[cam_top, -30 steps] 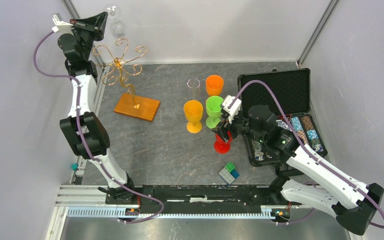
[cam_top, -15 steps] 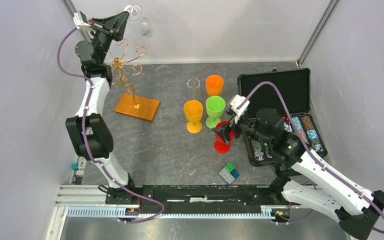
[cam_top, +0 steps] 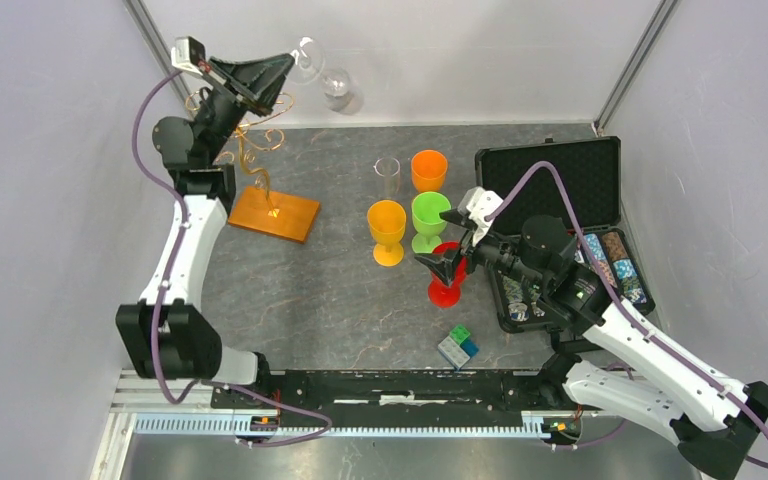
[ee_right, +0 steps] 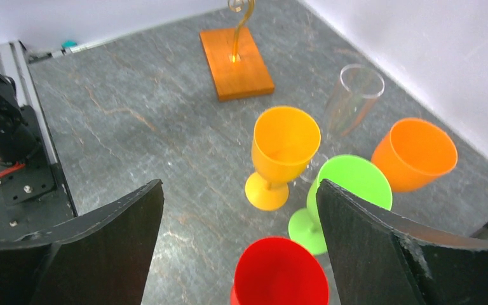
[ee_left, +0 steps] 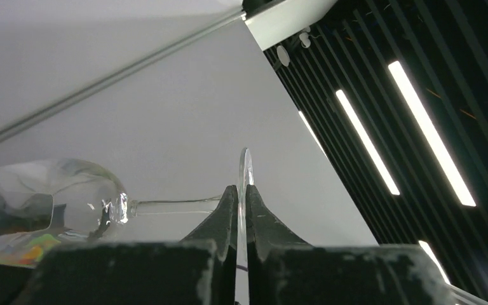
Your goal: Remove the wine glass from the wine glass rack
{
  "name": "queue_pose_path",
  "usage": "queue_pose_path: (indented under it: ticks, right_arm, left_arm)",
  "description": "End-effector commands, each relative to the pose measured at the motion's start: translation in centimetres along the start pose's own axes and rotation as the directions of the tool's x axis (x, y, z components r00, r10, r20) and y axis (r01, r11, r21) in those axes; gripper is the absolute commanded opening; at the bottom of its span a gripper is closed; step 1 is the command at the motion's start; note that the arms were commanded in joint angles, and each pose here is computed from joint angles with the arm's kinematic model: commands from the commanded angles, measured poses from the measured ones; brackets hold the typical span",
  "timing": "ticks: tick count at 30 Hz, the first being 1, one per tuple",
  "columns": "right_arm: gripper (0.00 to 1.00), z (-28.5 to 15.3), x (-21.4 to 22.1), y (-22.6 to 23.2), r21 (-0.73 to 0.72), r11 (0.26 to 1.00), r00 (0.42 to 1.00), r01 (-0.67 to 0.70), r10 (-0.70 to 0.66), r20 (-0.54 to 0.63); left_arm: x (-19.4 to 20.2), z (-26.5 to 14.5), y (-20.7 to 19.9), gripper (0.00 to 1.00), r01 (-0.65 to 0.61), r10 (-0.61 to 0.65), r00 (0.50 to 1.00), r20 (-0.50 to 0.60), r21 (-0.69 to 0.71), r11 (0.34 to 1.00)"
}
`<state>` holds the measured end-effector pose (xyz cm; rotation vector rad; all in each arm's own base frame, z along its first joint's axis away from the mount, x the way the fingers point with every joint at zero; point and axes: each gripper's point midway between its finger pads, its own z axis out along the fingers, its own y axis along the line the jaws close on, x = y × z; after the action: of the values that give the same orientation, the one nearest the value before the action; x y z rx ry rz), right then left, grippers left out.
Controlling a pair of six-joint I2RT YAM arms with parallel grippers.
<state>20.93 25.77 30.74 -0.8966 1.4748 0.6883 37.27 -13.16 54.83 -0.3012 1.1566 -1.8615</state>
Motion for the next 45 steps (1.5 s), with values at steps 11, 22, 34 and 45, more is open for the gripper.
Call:
queue_pose_path:
  ticks: [11,22,34,45]
  right_arm:
    - [0.95,-0.2,-11.4,1.0,-0.039,0.988,0.891,0.148,-0.116,0.438]
    - [0.94,4.3,-12.0,3.0,-0.178,0.961,0.856,0.21,-0.093,0.508]
    - [0.71,7.9,-11.0,7.1,-0.406,0.907,0.881,0.111,0.099,0.463]
    - [0.49,10.5,-11.0,8.3,-0.474,0.88,0.881,0.028,0.202,0.428]
  left_arm:
    - [10.4,-7.7,0.9,0.02,0.067,-0.073,0.997,-0.015,-0.253,0.965]
    - [15.3,-13.6,2.1,0.02,0.169,-0.209,0.975,-0.077,-0.354,0.92]
    - [16.3,-14.6,1.7,0.02,0.156,-0.21,0.972,-0.108,-0.373,0.915]
    - [16.7,-15.1,1.0,0.02,0.141,-0.198,0.973,-0.121,-0.368,0.919]
